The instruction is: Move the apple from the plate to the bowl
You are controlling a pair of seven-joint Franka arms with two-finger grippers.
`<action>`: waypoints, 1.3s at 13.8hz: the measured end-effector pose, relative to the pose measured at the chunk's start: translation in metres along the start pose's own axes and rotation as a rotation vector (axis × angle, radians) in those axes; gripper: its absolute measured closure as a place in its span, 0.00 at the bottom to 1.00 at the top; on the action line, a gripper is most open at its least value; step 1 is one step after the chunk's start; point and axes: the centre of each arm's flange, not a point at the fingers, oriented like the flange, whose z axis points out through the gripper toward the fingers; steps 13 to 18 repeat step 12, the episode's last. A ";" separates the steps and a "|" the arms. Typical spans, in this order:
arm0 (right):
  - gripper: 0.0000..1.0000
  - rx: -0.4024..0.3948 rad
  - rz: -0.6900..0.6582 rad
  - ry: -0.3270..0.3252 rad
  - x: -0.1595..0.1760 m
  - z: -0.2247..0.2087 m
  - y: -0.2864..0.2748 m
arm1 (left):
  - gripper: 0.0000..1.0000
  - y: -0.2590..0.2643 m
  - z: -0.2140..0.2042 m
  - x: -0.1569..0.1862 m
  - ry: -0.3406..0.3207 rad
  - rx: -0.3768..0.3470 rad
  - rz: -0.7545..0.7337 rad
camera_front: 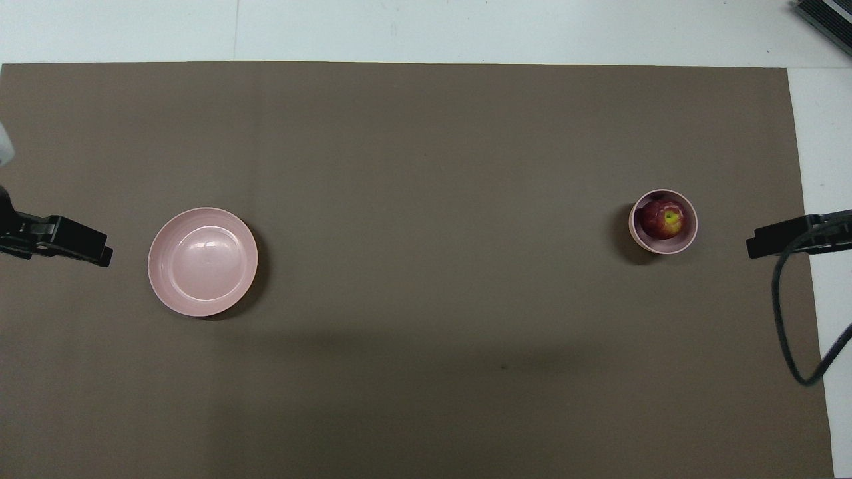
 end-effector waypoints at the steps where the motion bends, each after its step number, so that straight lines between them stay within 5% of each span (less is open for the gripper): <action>1: 0.00 0.000 0.000 0.000 0.000 0.000 0.000 | 0.00 0.000 0.000 0.000 0.000 0.000 0.000; 18: 0.00 -0.029 0.009 -0.003 -0.001 0.000 0.006 | 0.00 0.000 0.000 0.000 0.000 0.000 0.000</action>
